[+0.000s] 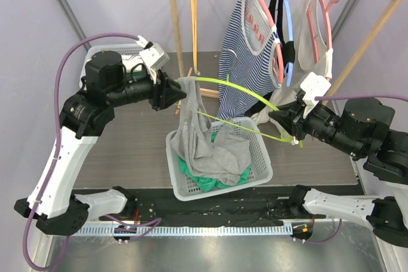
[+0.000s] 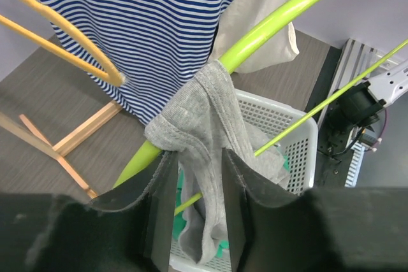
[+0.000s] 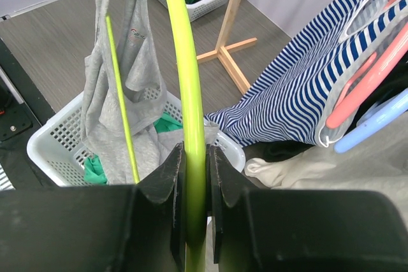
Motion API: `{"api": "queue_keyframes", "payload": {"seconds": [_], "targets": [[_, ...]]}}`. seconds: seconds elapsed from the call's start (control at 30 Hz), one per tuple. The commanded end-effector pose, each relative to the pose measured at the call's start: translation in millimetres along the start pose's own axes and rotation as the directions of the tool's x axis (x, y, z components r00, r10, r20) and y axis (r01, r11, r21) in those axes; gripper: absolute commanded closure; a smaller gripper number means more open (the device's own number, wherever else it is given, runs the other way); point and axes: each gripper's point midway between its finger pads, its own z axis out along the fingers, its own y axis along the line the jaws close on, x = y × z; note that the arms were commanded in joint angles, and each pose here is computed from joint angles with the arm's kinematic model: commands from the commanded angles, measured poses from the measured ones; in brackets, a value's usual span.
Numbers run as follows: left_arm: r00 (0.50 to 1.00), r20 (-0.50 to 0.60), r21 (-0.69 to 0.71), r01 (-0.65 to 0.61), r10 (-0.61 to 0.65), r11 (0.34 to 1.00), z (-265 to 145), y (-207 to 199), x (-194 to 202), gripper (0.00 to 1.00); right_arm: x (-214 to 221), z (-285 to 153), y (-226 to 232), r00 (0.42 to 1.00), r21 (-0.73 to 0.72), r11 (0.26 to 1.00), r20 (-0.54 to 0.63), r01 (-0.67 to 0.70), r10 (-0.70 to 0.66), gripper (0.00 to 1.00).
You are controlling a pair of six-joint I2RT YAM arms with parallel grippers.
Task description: Remove the tank top from the hanger
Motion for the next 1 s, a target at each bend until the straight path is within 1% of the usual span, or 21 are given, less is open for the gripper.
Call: {"api": "queue_keyframes", "payload": {"seconds": [0.0, 0.07, 0.1, 0.2, 0.33, 0.47, 0.6, 0.63, 0.7, 0.77, 0.8, 0.87, 0.93, 0.97], "targets": [[0.996, 0.080, 0.013, -0.031, 0.030, 0.999, -4.0, -5.9, -24.6, 0.73, -33.8, -10.1, -7.7, 0.991, 0.024, 1.000, 0.132, -0.018, 0.015, 0.99], [0.997, 0.077, 0.019, -0.027, 0.026, 0.999, -2.2, -5.8, -23.1, 0.80, -34.4, -11.6, -8.5, 0.990, 0.028, 0.999, 0.137, -0.021, 0.017, 0.99], [0.997, 0.078, 0.021, -0.027, 0.025, 0.999, -2.2, -6.1, -23.4, 0.87, -34.2, -10.6, -8.4, 0.991, 0.028, 0.999, 0.136, -0.020, 0.016, 0.99], [0.997, 0.083, 0.030, -0.003, 0.001, 1.000, 0.6, -6.7, -25.5, 1.00, -33.7, -9.2, -8.7, 0.991, 0.031, 0.999, 0.135, -0.019, 0.014, 0.99], [0.995, 0.097, 0.037, -0.008, 0.005, 0.999, -1.8, -9.2, -31.9, 1.00, -28.2, -6.7, -11.4, 0.993, 0.050, 0.999, 0.114, -0.016, 0.010, 0.99], [0.982, 0.179, -0.003, -0.057, 0.056, 0.998, -27.6, -13.7, -63.3, 1.00, -17.0, -12.4, -18.4, 0.996, 0.093, 0.995, 0.088, -0.030, 0.022, 0.99], [0.963, 0.241, -0.076, -0.102, 0.118, 0.992, -50.8, -10.6, -89.1, 1.00, -7.2, -27.3, -24.1, 0.996, 0.123, 0.991, 0.080, -0.049, 0.040, 0.99], [0.958, 0.241, -0.112, -0.130, 0.154, 0.985, -53.6, -4.6, -91.6, 1.00, -5.5, -33.2, -25.5, 0.995, 0.129, 0.990, 0.085, -0.059, 0.048, 0.99], [0.955, 0.247, -0.136, -0.136, 0.166, 0.981, -56.3, -1.0, -95.5, 1.00, -0.4, -42.3, -27.9, 0.996, 0.139, 0.988, 0.072, -0.065, 0.055, 0.99], [0.959, 0.239, -0.162, -0.115, 0.152, 0.980, -54.0, 6.5, -94.1, 1.00, 0.2, -53.0, -30.2, 0.994, 0.147, 0.985, 0.075, -0.086, 0.075, 0.99], [0.962, 0.230, -0.170, -0.107, 0.145, 0.980, -51.7, 10.0, -90.7, 1.00, 7.3, -58.1, -29.7, 0.996, 0.145, 0.986, 0.049, -0.084, 0.078, 0.99], [0.967, 0.219, -0.170, -0.092, 0.128, 0.981, -49.3, 12.1, -84.7, 1.00, 8.4, -71.3, -34.3, 0.994, 0.164, 0.981, 0.063, -0.102, 0.093, 0.99], [0.978, 0.189, -0.150, -0.065, 0.093, 0.987, -41.0, 13.6, -69.9, 1.00, 9.5, -81.5, -40.7, 0.992, 0.196, 0.974, 0.078, -0.111, 0.098, 0.99], [0.982, 0.182, -0.120, -0.031, 0.053, 0.992, -37.9, 9.4, -63.6, 1.00, 6.2, -89.6, -45.5, 0.990, 0.217, 0.969, 0.100, -0.121, 0.101, 0.99]]}}
